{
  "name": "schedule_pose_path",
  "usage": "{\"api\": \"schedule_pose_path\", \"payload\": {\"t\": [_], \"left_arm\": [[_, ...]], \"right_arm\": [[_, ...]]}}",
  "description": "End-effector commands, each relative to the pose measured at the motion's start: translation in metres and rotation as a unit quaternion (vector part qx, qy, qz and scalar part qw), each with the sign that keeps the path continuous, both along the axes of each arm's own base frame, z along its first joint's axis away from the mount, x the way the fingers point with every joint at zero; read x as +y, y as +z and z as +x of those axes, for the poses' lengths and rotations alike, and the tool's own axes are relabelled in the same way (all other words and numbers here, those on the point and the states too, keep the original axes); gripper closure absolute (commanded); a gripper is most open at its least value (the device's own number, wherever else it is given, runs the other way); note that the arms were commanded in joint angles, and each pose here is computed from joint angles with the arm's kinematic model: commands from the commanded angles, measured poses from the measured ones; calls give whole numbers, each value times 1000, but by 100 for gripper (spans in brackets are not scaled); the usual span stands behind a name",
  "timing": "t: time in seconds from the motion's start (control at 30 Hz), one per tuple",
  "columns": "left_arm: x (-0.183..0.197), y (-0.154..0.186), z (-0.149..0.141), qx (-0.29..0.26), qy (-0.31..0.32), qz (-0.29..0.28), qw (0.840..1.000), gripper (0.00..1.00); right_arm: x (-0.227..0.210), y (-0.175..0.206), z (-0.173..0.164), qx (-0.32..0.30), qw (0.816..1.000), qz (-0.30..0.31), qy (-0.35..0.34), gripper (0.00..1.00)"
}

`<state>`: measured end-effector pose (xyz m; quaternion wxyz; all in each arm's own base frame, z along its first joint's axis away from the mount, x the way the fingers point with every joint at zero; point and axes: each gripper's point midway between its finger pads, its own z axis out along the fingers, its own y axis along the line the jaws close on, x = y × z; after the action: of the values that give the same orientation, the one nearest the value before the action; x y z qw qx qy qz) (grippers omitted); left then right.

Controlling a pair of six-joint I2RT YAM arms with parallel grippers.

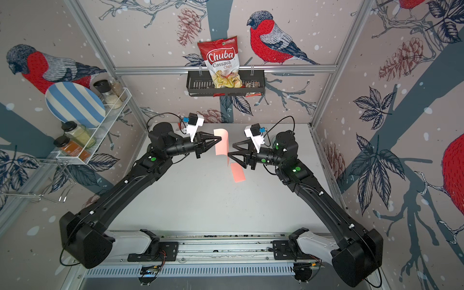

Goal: Fold the square paper along the opposite sides
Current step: Fold the paper.

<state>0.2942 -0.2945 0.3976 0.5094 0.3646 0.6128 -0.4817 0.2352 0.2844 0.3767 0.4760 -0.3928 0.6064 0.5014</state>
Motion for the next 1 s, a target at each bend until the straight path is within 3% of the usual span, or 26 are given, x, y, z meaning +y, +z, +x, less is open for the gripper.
{"api": "schedule_pose_path", "payload": {"t": [0.0, 0.5, 0.97], "left_arm": [[0, 1, 0, -7, -3, -1, 1000, 100], [-3, 6, -16, -2, -44, -12, 999, 100], [-8, 5, -30, 1, -91, -14, 996, 100]], "right_arm": [[1, 4, 1, -13, 1000, 2, -3, 39], [14, -1, 13, -2, 1000, -3, 2, 37], [21, -9, 14, 4, 1000, -6, 13, 42]]}}
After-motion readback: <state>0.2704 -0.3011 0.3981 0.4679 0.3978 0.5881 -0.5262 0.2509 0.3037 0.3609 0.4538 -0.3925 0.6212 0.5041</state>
